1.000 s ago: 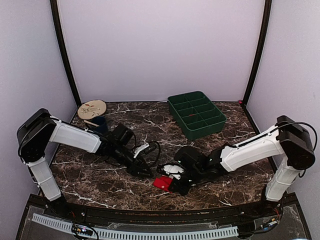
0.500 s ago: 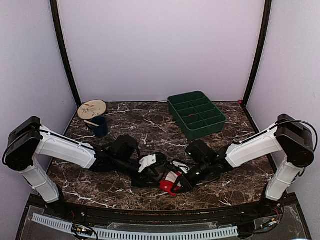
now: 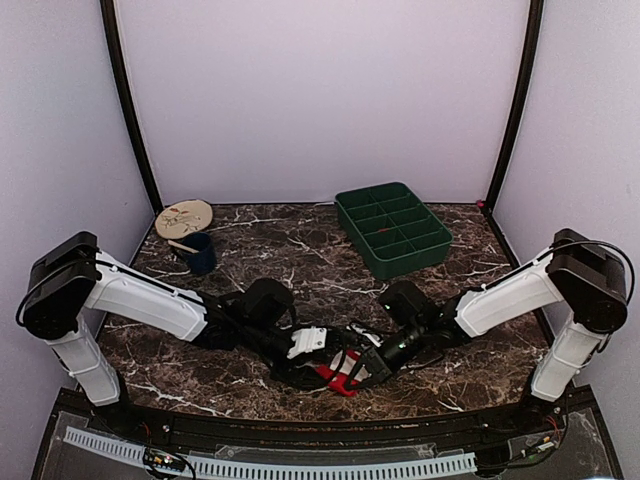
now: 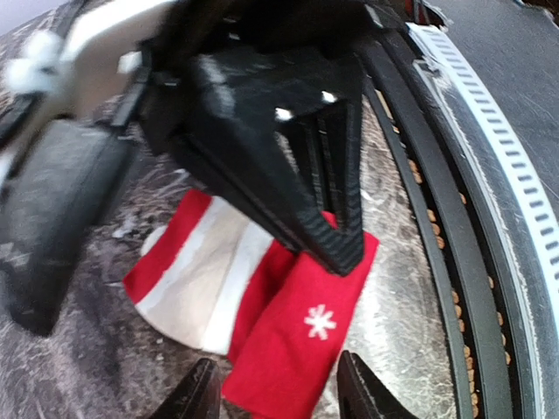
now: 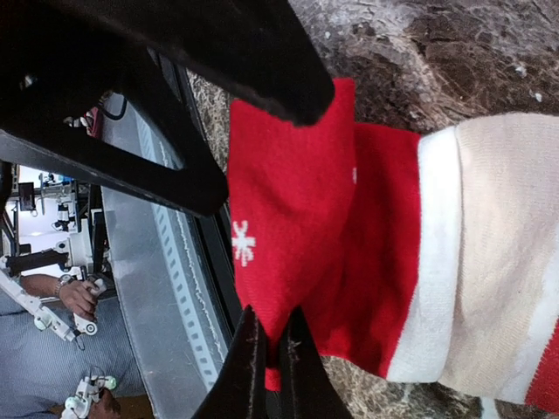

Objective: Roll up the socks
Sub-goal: Roll the sock at the center of the board.

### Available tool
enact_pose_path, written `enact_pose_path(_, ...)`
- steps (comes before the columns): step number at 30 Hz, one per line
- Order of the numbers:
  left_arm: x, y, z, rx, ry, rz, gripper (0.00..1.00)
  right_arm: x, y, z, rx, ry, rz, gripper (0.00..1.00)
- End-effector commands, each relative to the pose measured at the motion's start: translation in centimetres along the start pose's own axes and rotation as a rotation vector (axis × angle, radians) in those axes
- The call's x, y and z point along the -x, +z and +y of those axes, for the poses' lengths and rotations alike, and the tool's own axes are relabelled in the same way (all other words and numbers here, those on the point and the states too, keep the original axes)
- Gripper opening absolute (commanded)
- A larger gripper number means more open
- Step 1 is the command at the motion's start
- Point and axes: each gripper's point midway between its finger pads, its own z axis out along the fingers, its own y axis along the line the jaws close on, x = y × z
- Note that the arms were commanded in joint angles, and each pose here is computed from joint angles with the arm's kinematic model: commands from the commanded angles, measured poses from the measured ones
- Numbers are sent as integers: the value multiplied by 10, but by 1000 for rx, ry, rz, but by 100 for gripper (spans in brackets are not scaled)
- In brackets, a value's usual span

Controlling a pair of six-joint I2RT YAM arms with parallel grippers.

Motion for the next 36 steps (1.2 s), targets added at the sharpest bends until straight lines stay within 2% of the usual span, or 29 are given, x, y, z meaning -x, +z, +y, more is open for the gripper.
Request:
enact_pose_path(1, 2, 8, -16, -80, 72, 24, 48, -1, 0, 3, 42, 3, -3, 0)
enact_pose_path(7, -3, 14, -20, -108, 101, 60, 46, -3, 0, 3, 53, 9, 3, 0)
enact_pose_path(15, -9, 19, -27, -175, 94, 89, 33, -5, 1, 2, 58, 17, 7, 0)
enact_pose_path(23, -13, 22, -32, -205, 72, 103, 33, -8, 2, 1, 60, 24, 18, 0)
enact_pose_path(25, -13, 22, -35, -230, 74, 100, 27, -8, 1, 1, 58, 25, 19, 0)
enact_pose_path(27, -14, 23, -40, -264, 67, 104, 15, -9, 1, 0, 55, 28, 23, 0)
enact_pose_path(30, -18, 26, -46, -310, 48, 120, 10, -8, 0, -2, 30, 22, 25, 0)
enact_pose_path(36, -31, 29, -38, -270, 32, 179, 7, -2, -8, -8, -62, 8, 15, 27)
